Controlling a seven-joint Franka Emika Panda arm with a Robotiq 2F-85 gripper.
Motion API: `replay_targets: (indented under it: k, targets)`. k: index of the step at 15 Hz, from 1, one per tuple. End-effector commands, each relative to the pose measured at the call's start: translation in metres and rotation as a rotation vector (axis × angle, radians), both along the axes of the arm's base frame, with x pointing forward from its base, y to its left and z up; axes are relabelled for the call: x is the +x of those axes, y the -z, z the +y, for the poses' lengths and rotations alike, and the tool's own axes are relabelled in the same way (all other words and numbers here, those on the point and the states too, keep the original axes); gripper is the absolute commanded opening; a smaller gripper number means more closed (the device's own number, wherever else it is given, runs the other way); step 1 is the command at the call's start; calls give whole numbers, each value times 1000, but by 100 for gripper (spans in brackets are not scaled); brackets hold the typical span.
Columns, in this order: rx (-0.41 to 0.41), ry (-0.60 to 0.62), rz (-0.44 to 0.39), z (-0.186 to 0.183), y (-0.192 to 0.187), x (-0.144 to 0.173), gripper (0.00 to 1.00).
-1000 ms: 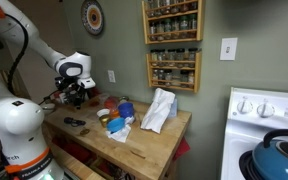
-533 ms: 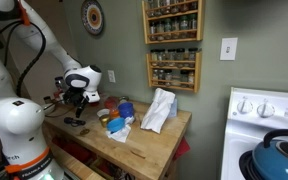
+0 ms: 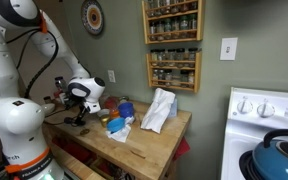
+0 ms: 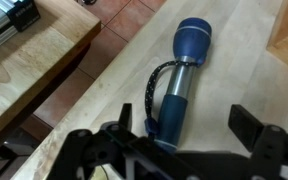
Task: Put the torch upright
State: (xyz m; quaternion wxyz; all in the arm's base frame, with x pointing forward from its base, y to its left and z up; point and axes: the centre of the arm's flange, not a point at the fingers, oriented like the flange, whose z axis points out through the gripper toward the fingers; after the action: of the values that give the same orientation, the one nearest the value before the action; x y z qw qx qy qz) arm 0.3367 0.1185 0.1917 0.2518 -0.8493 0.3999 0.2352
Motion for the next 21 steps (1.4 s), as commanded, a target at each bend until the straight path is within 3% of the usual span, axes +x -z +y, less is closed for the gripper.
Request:
replay_targets:
  k: [1, 3, 5, 9, 13, 15, 16, 21]
  targets:
    - [11, 54, 15, -1, 23, 3, 90]
    - [-3, 102, 31, -4, 26, 4, 90]
    - [-8, 136, 38, -9, 27, 4, 81]
    - [-15, 172, 61, -17, 31, 5, 42]
    - [-10, 227, 90, -15, 27, 14, 14]
    - [-5, 258, 107, -11, 21, 22, 11]
    - [0, 272, 119, -9, 16, 26, 4]
    - [-44, 330, 152, 4, -23, 42, 7]
